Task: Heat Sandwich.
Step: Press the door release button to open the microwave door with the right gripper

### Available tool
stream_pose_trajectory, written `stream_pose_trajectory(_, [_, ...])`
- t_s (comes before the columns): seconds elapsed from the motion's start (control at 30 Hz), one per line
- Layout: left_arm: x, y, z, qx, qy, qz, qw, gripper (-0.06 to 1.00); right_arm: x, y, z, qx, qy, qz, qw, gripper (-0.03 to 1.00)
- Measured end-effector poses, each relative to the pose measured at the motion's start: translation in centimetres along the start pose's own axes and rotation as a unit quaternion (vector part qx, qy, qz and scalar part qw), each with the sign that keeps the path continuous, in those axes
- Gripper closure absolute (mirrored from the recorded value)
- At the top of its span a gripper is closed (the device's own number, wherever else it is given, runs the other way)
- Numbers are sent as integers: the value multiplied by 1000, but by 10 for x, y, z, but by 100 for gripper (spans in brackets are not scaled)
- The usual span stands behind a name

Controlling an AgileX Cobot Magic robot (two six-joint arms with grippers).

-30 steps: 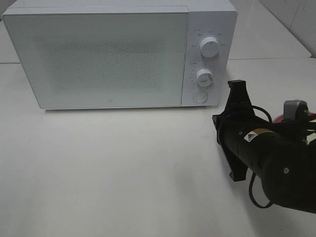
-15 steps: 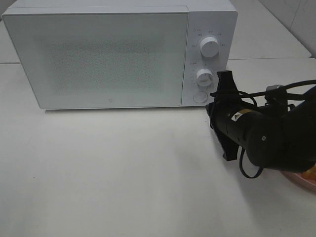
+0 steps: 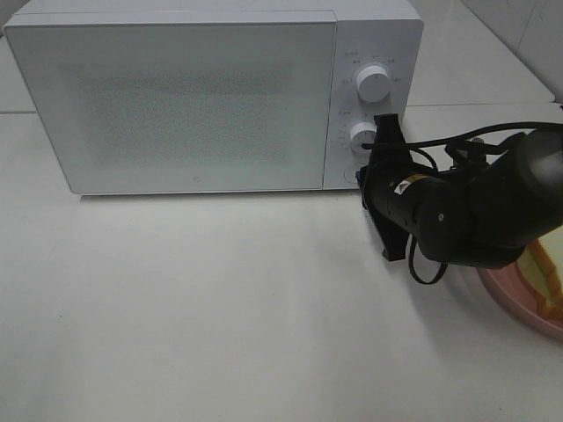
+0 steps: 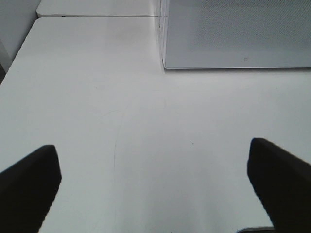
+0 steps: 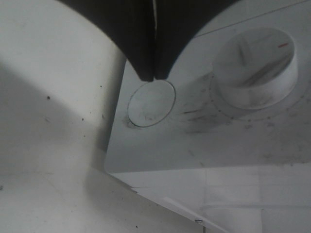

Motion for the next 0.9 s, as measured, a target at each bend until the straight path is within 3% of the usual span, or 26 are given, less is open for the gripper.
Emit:
stream_pose_trajectory(0.37, [0,0,0,0,0,0,1000,-5,9,31,-2,-8,24,-11,1000,96])
stream_pose_trajectory(0.9, [0,0,0,0,0,0,1000,-5,5,37,1,-7,28,-7,1000,96])
Point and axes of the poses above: a point on each arm's last joint axis where the gripper is mounted, y pointing out along that axis toward the gripper, z along the wrist's bending axis when the last joint is at zero, x = y × z, the point moved 4 cm from there along y, pointing out along that axis toward the gripper, and after that the axes turned 4 degrees about y, right-handed, at the moved point
